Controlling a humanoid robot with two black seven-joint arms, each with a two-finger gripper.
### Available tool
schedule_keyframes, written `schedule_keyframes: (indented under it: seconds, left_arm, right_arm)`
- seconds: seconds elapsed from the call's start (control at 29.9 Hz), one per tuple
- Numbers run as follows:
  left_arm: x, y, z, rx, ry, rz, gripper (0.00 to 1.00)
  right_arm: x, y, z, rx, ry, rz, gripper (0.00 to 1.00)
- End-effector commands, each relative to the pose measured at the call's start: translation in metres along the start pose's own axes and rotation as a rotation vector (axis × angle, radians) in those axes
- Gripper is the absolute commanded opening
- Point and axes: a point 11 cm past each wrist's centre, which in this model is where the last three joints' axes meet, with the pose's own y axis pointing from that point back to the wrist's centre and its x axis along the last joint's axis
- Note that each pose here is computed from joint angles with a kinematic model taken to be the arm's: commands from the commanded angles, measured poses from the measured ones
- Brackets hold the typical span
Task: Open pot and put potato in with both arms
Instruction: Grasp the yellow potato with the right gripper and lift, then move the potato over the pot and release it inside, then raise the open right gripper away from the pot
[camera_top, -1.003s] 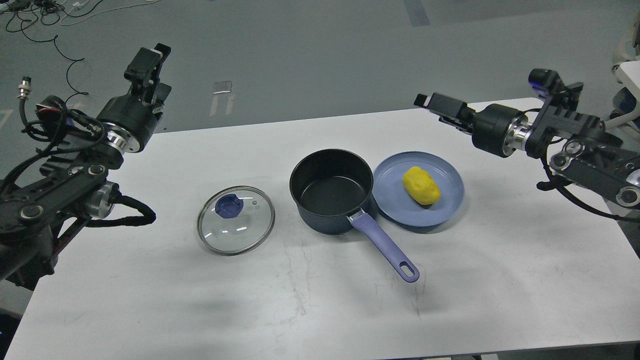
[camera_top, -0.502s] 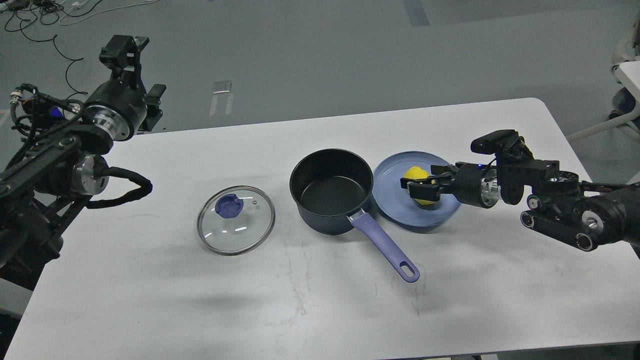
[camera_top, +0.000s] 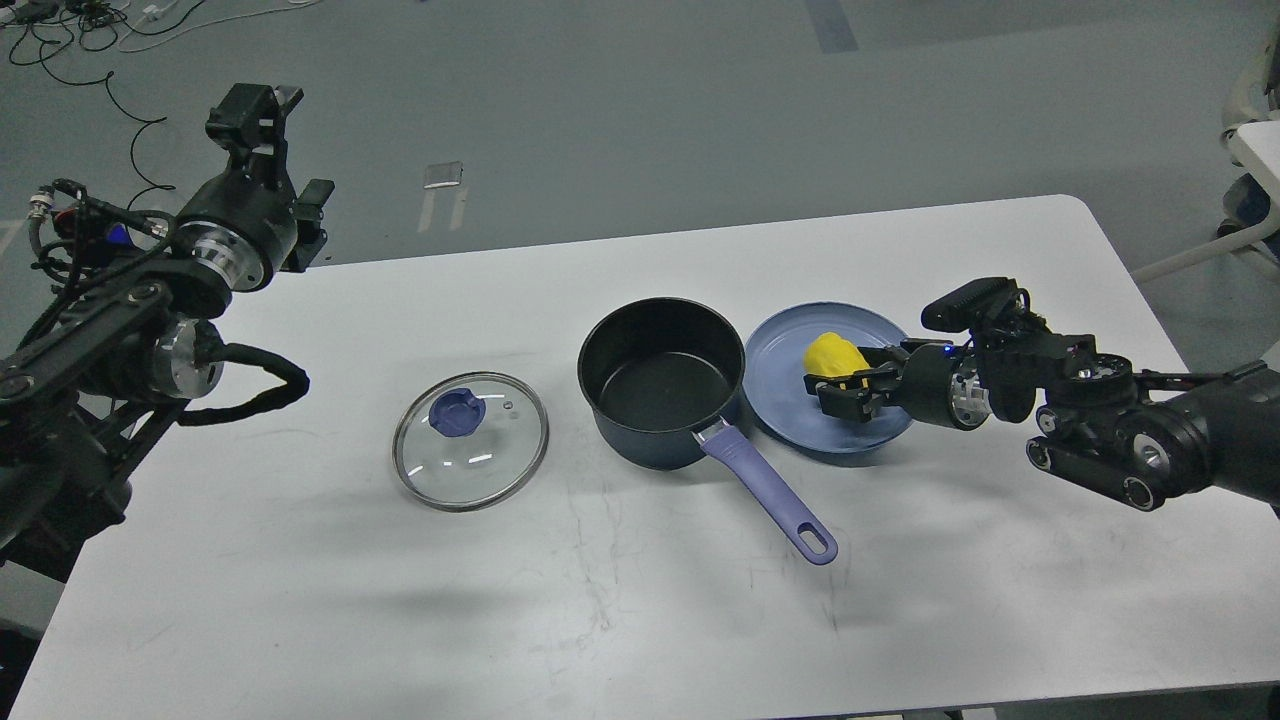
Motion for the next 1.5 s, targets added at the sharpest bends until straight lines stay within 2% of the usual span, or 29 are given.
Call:
schedule_keyframes:
  seconds: [0.0, 0.1, 0.33, 0.4, 0.53, 0.6, 0.7, 0.77, 0.84, 1.07, 1.17, 1.27, 1.3, 1.4, 1.44, 1.47]
  left_arm:
    - [0.001, 0.001, -0.004, 0.007, -0.01, 0.002, 0.98]
    - [0.001, 0.002, -0.004, 0.004, -0.024, 0.0, 0.98]
    - [0.002, 0.002, -0.004, 0.003, -0.03, 0.0, 0.98]
    - [0.001, 0.002, -0.004, 0.003, -0.029, -0.001, 0.98]
    - [0.001, 0.002, -0.004, 0.005, -0.028, -0.002, 0.98]
    - [0.001, 0.002, -0.004, 0.005, -0.027, -0.002, 0.98]
    - [-0.001, 0.001, -0.004, 0.003, -0.025, -0.005, 0.98]
    - [-0.002, 0.001, -0.004, 0.003, -0.024, -0.006, 0.98]
    - [-0.002, 0.001, -0.004, 0.004, -0.024, -0.007, 0.98]
    - [-0.002, 0.001, -0.003, 0.003, -0.022, -0.007, 0.98]
    - [-0.002, 0.001, 0.001, 0.004, 0.004, -0.015, 0.98]
    - [-0.003, 0.0, 0.003, -0.002, 0.013, -0.02, 0.98]
    - [-0.004, 0.0, 0.006, -0.008, 0.028, -0.021, 0.98]
    - [-0.008, -0.002, 0.014, -0.037, 0.095, -0.022, 0.98]
    - [-0.008, -0.002, 0.014, -0.037, 0.095, -0.022, 0.98]
    - [-0.01, -0.002, 0.015, -0.045, 0.128, -0.024, 0.98]
  right_arm:
    - [-0.001, -0.004, -0.004, 0.006, 0.007, 0.015, 0.43]
    - [0.009, -0.005, -0.007, 0.011, 0.021, 0.056, 0.4]
    - [0.095, -0.006, -0.032, 0.075, 0.114, 0.251, 0.4]
    - [0.102, -0.007, -0.038, 0.09, 0.124, 0.281, 0.4]
    - [0.095, -0.04, -0.108, 0.247, 0.137, 0.288, 0.4]
    - [0.091, -0.046, -0.121, 0.269, 0.137, 0.278, 0.4]
    - [0.074, -0.056, -0.129, 0.276, 0.166, 0.232, 0.47]
    - [0.064, -0.061, -0.14, 0.301, 0.171, 0.209, 0.69]
    - [0.063, -0.062, -0.142, 0.302, 0.171, 0.206, 1.0]
    - [0.082, -0.058, -0.135, 0.276, 0.093, 0.264, 1.0]
    - [0.107, -0.055, -0.135, 0.27, -0.075, 0.35, 1.0]
    - [0.151, -0.045, -0.141, 0.303, -0.337, 0.481, 1.0]
    - [0.176, -0.036, -0.141, 0.333, -0.541, 0.56, 1.0]
    - [0.213, -0.013, -0.133, 0.424, -0.999, 0.601, 1.0]
    - [0.213, -0.013, -0.133, 0.425, -1.001, 0.601, 1.0]
    - [0.22, 0.0, -0.121, 0.462, -1.139, 0.58, 1.0]
